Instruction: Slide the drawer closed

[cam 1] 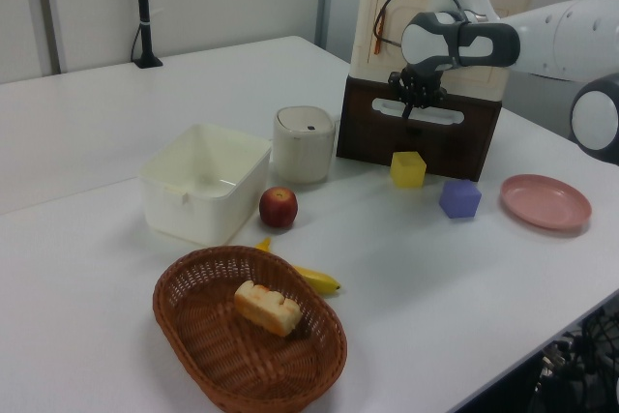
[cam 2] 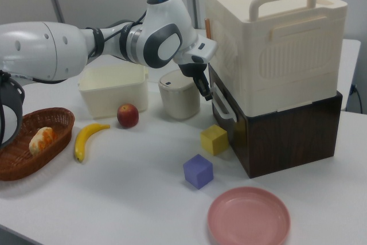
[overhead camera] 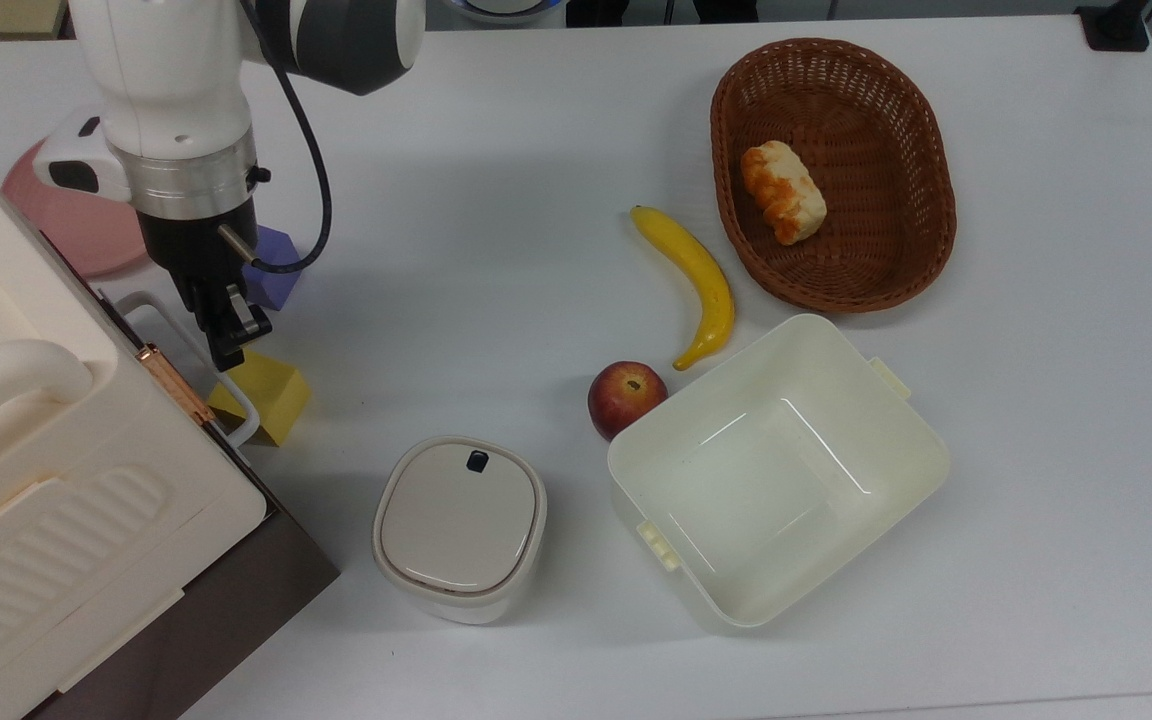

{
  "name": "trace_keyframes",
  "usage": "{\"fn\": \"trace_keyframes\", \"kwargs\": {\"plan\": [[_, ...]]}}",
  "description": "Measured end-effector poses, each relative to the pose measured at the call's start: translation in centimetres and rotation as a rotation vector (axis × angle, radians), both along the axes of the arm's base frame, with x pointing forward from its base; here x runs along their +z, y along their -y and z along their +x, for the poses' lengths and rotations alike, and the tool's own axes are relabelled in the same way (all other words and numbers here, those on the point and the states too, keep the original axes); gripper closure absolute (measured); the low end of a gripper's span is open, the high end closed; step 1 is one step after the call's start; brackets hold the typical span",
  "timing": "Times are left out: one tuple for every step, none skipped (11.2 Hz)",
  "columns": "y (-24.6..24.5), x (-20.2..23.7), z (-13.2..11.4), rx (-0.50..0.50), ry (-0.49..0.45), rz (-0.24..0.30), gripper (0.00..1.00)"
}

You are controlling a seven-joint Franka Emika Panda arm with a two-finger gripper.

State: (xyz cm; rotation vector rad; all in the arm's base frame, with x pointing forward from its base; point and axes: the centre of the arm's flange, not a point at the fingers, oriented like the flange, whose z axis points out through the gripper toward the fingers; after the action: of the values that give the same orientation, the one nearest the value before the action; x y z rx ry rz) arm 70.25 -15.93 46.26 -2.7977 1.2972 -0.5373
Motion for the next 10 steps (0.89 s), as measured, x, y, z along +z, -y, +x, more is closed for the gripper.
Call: {"fn": "trace_keyframes", "kwargs": {"plan": [[0.1, 0.1, 0.0, -0.002, 0.002, -0.001, 0.99], [0.2, 0.1, 0.0, -0.002, 0.002, -0.001, 0.99], [0.0, 0.0, 0.1, 0.004, 0.000, -0.006, 0.99], [-0.4, -0.1, 0.2, 0.033, -0.009, -0.028, 0.99], [-1.5, -0.8, 0.3, 0.067, -0.025, -0.042, 0.99], [-3.0, -1.8, 0.7, 0.094, -0.043, -0.050, 0.99], [-4.4, -2.6, 0.9, 0.117, -0.054, -0.049, 0.99], [-5.9, -2.9, 1.2, 0.141, -0.058, -0.045, 0.99], [-7.3, -2.8, 1.4, 0.165, -0.054, -0.041, 0.99], [-8.7, -2.2, 1.5, 0.186, -0.043, -0.036, 0.99]]}}
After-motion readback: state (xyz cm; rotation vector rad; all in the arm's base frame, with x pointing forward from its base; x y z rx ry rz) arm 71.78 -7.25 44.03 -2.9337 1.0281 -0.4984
